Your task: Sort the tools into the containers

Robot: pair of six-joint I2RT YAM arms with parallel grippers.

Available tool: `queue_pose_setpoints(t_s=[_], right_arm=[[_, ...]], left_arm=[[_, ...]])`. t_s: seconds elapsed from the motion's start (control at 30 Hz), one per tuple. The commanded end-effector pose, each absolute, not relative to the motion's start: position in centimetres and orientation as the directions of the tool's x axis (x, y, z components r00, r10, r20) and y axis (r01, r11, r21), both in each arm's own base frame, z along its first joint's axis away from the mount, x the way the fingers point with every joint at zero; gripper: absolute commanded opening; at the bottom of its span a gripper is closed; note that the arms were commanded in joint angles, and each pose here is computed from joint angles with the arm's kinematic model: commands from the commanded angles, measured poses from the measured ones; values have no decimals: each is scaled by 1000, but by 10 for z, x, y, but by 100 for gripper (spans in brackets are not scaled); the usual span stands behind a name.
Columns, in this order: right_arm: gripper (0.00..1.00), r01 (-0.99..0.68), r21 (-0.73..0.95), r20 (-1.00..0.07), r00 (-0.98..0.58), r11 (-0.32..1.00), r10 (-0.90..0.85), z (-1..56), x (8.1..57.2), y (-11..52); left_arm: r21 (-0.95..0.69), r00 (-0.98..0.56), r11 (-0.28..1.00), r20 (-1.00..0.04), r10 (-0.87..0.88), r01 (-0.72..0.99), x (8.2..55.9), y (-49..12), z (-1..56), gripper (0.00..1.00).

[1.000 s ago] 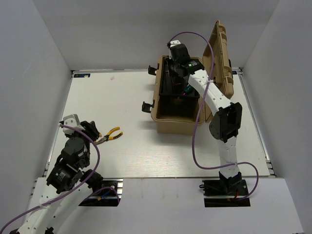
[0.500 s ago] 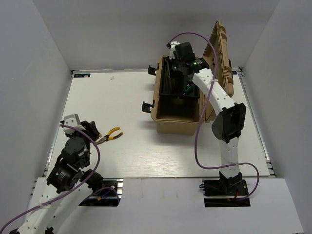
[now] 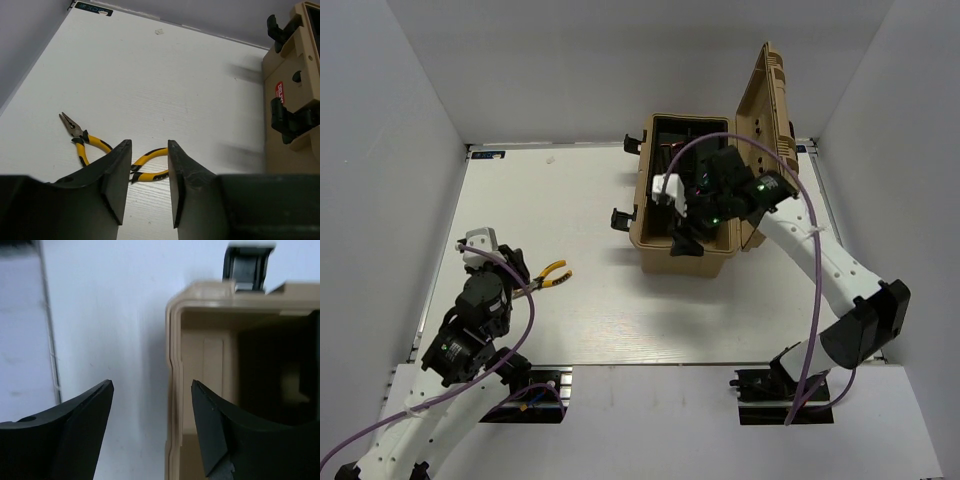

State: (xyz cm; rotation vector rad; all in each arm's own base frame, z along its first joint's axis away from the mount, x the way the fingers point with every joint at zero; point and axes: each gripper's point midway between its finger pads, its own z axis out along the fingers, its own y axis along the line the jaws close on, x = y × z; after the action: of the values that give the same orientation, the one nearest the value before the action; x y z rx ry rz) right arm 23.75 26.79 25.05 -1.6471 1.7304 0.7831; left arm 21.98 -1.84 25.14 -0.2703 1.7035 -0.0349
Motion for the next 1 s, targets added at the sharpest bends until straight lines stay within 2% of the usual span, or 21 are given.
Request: queue_pose_setpoints(t_s=[0.0,0.23,0.4,0.53,0.63,0.67,0.8,0.9,0.97], right_arm=[[70,-981,-163,-694,39,104,-719,223,266,259],[72,-931,-292,-615,7,220,-789,203,294,262],[72,-936,-293,-574,9,195,-819,189,294,268],[64,-942,-299,-539,36,152,-842,179,291,267],[50,-966,-247,-533,64,82,-844,172,274,268],[37,-974,-219,-513,60,63,-856,168,266,264],[13,-980,-199,-486,85,16,-870,167,254,254],[0,-980,-200,-462,106,-13,-880,167,249,245],[0,-977,-211,-454,136,-42,-881,170,248,243]], left_arm=[[-187,-116,973,-972,-203,-135,222,-23,255,46],[-188,-119,974,-972,-203,-126,222,-25,255,49],[-194,-111,973,-972,-208,-125,221,-24,257,49],[-194,-111,973,-972,-208,-125,221,-24,257,49],[-194,-111,973,-972,-208,-125,221,-24,257,49],[-194,-111,973,-972,-208,-125,221,-24,257,49],[-194,-111,973,-972,-208,-125,221,-24,257,49],[-194,-111,973,-972,-208,-125,221,-24,257,49],[-194,-111,973,-972,-208,-125,221,-24,257,49]])
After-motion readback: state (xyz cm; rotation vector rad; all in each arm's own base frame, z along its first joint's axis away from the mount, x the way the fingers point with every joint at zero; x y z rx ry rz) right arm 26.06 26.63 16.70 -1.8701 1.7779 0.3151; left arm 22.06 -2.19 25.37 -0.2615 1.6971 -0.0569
